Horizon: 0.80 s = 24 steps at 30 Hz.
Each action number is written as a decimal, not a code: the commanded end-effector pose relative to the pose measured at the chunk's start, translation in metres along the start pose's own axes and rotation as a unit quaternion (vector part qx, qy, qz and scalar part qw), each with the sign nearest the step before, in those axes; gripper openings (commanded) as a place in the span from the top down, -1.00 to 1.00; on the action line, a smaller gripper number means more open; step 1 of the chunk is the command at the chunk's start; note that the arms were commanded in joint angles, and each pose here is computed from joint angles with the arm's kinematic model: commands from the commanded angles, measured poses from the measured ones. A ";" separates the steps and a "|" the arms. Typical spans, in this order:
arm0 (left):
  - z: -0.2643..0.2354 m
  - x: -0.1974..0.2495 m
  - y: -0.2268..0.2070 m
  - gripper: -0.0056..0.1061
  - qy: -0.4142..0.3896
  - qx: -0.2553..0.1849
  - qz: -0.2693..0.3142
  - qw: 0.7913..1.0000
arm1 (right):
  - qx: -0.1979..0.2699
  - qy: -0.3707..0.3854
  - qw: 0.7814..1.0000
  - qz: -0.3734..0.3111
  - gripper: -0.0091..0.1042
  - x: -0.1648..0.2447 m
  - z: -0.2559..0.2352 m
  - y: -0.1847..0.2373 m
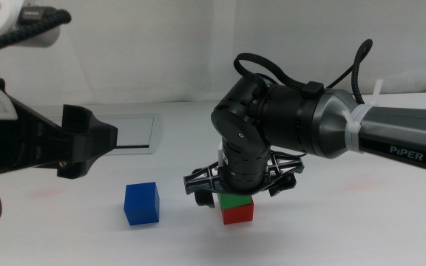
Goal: Stack red cubes first, then green, then blue cubes in a specific spot.
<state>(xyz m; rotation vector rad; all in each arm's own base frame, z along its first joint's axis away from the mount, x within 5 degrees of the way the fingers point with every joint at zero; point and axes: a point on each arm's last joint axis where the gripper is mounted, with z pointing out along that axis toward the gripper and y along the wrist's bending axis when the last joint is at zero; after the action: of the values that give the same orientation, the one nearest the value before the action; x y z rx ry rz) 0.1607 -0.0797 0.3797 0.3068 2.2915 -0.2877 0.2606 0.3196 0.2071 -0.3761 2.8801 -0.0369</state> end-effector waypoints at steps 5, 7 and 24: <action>0.000 0.001 0.000 -0.72 0.002 0.000 -0.001 1.000 | 0.016 -0.022 1.000 -0.013 -0.77 -0.004 -0.009 -0.006; 0.000 0.001 0.000 -0.72 0.002 0.000 -0.001 1.000 | 0.021 -0.025 0.999 -0.016 -0.77 -0.004 -0.009 -0.007; 0.000 0.001 0.000 -0.72 0.002 0.000 -0.001 1.000 | -0.007 -0.090 0.996 -0.009 -0.77 -0.012 -0.062 -0.029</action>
<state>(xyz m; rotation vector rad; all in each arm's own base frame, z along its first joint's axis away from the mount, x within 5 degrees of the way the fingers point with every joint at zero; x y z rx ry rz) 0.1606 -0.0796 0.3795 0.3070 2.2939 -0.2868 0.2641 0.3016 0.2533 -0.3856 2.7493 -0.0120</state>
